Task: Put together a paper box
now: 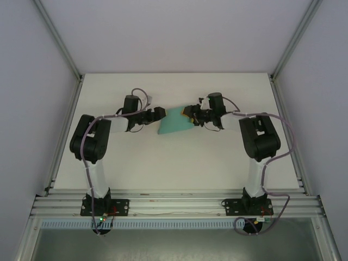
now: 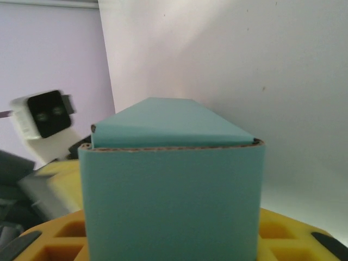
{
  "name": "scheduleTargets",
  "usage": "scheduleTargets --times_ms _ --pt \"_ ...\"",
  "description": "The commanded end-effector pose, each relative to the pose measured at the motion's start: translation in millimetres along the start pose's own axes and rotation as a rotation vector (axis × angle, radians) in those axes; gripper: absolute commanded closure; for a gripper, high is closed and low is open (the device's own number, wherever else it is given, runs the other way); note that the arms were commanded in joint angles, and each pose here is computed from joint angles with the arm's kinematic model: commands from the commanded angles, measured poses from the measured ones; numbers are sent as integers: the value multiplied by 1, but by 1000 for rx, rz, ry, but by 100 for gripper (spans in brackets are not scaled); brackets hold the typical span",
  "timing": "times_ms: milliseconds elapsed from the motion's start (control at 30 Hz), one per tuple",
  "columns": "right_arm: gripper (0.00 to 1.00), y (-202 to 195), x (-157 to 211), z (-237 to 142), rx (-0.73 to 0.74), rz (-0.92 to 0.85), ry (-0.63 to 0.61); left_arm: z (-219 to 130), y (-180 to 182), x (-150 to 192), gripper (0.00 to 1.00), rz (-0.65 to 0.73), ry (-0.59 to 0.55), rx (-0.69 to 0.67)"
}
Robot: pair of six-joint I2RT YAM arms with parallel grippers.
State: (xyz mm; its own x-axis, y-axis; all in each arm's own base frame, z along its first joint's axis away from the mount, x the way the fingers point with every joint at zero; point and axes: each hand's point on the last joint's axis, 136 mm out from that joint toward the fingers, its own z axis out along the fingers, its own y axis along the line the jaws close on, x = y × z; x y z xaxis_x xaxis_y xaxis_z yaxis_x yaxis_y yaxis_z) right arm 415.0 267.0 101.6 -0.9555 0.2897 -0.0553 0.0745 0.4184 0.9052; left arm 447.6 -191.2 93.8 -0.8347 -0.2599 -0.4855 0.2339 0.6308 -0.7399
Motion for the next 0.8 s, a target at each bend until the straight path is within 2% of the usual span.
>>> scheduleTargets --times_ms 0,67,167,267,367,533,767 --pt "57 22 10 -24 55 19 -12 -39 -57 -26 0 358 -74 21" --pt "57 15 16 -36 146 128 -3 -53 -73 -16 0 551 -44 -6" --pt "58 7 33 -52 266 354 70 -62 -104 24 0 862 86 28" --pt "58 20 53 -59 272 512 168 -62 -113 55 0 1099 184 -56" --pt "59 25 59 -67 315 606 169 -63 -124 85 0 1270 262 -48" --pt "63 46 65 -64 196 763 185 -66 -130 85 0 1357 165 -69" --pt "66 52 80 -66 193 787 225 -58 -117 85 0 1394 212 -168"
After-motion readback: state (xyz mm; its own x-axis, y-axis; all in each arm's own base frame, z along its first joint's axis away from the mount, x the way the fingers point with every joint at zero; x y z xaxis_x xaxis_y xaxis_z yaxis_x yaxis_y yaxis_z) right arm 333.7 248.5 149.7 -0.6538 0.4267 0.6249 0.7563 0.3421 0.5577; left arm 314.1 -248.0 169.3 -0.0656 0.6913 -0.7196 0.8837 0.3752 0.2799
